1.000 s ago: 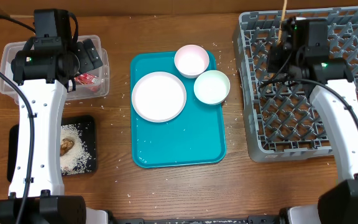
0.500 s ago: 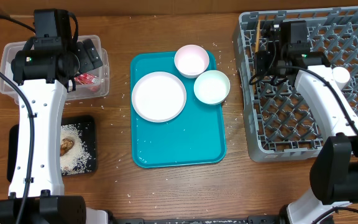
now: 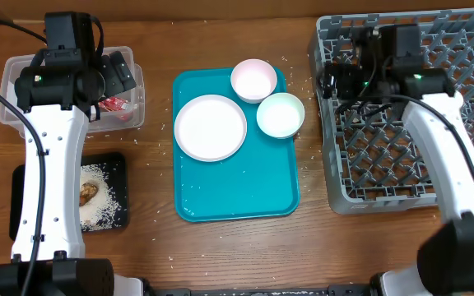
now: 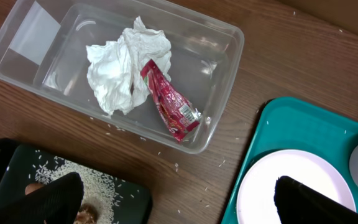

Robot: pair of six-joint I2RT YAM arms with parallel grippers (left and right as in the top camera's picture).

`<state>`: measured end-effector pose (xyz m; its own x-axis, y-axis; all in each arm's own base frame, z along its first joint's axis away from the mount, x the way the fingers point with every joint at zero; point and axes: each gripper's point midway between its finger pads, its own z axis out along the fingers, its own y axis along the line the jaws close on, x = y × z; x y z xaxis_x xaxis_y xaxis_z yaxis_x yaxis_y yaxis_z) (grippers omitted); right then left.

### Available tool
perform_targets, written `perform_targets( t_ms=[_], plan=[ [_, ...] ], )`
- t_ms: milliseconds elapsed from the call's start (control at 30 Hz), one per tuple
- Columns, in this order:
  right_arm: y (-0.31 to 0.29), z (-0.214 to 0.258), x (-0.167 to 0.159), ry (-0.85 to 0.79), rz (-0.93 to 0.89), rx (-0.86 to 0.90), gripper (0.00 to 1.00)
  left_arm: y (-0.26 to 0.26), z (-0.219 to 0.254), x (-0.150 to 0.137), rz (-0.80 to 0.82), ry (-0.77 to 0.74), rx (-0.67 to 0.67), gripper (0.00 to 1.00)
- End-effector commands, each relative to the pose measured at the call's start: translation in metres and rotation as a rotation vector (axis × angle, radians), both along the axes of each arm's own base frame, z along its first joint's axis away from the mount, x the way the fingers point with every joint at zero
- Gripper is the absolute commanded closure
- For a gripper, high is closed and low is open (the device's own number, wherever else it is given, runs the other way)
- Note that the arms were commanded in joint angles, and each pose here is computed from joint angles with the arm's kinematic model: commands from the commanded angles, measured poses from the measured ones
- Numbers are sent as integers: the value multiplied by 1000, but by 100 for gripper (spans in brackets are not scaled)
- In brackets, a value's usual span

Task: Sort waste into correct bins and load items into the dishwasher
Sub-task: 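Carry the chopstick right and drop it into the dish rack, then reach the right gripper to the white bowl and grasp its rim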

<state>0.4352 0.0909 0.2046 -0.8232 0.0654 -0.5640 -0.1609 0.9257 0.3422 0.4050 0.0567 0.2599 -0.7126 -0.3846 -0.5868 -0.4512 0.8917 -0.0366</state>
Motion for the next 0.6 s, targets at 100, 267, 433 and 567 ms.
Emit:
perform_targets(
  t_ms=[100,267,433,567],
  plan=[
    [59,33,-21,-38,165,132,0,-1,7,1,5,-21,-7,0],
    [71,-22,-22,52,98,-52,0,-1,7,1,5,-21,-7,0],
    [89,-73,-17,73,94,-289,0,-1,7,1,5,-21,-7,0],
    [109,-107,-18,59,177,-447,0,-1,7,1,5,-21,-7,0]
  ],
)
